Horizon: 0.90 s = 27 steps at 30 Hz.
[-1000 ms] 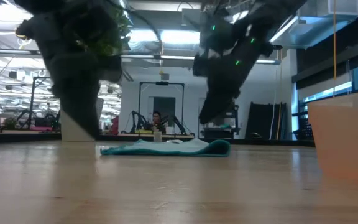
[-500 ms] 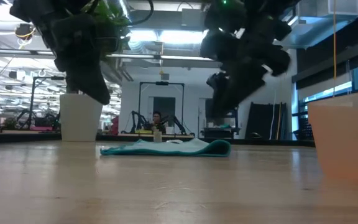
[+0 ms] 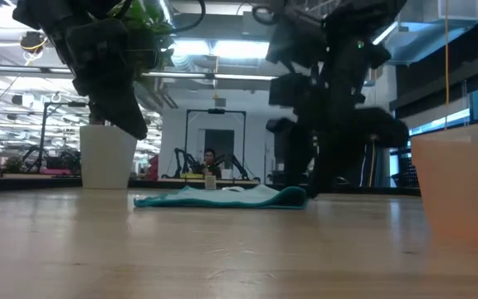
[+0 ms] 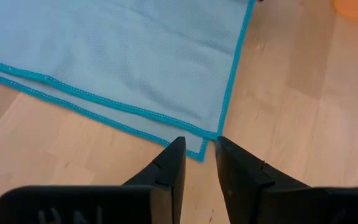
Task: Roll microfiber towels into tight, uniform cylinder then place into a basket
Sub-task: Roll the light blue microfiber towel
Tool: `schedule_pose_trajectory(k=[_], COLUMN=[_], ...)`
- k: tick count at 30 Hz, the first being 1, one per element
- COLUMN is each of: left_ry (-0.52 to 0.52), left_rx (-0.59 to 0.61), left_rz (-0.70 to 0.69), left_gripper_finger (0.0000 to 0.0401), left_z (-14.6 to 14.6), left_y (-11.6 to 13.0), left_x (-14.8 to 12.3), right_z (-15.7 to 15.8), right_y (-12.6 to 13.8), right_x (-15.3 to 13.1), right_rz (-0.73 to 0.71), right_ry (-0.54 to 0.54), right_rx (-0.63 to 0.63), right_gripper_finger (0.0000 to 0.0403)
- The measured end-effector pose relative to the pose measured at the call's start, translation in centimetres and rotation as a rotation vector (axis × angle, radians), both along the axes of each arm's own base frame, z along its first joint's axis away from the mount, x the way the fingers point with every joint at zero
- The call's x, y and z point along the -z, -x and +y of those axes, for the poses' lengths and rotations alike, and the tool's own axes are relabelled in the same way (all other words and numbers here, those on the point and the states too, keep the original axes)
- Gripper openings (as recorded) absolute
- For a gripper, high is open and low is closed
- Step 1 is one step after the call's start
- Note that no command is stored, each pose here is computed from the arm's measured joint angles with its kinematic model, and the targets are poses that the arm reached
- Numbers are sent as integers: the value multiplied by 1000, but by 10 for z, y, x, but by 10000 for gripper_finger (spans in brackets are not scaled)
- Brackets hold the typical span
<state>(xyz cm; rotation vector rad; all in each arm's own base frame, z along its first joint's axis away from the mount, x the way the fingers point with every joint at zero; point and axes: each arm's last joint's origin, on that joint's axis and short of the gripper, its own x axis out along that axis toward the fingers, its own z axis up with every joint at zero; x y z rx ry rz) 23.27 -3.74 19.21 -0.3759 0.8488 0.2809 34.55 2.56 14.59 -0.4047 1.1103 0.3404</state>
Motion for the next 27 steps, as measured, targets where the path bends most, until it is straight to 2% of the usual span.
schedule_pose_trajectory(k=[9,13,20,25,27], left_ry=[0,-68,-190,-260,-275], left_rx=[3,98,319,414,434], left_rz=[2,34,81,93,106], left_gripper_finger=[80,80,80,80,80], left_z=[0,-2,-13,-16,-16], left_y=[0,-1,-6,-11,-12], left_x=[0,4,16,22,26], right_z=[1,1,2,2,2], right_y=[-4,-4,-4,-6,-6], right_x=[22,23,23,23,23], right_rz=[52,51,51,39,37], right_ry=[52,61,32,-10,-11], right_rx=[-8,1,17,58,58], right_gripper_finger=[210,194,102,25,10])
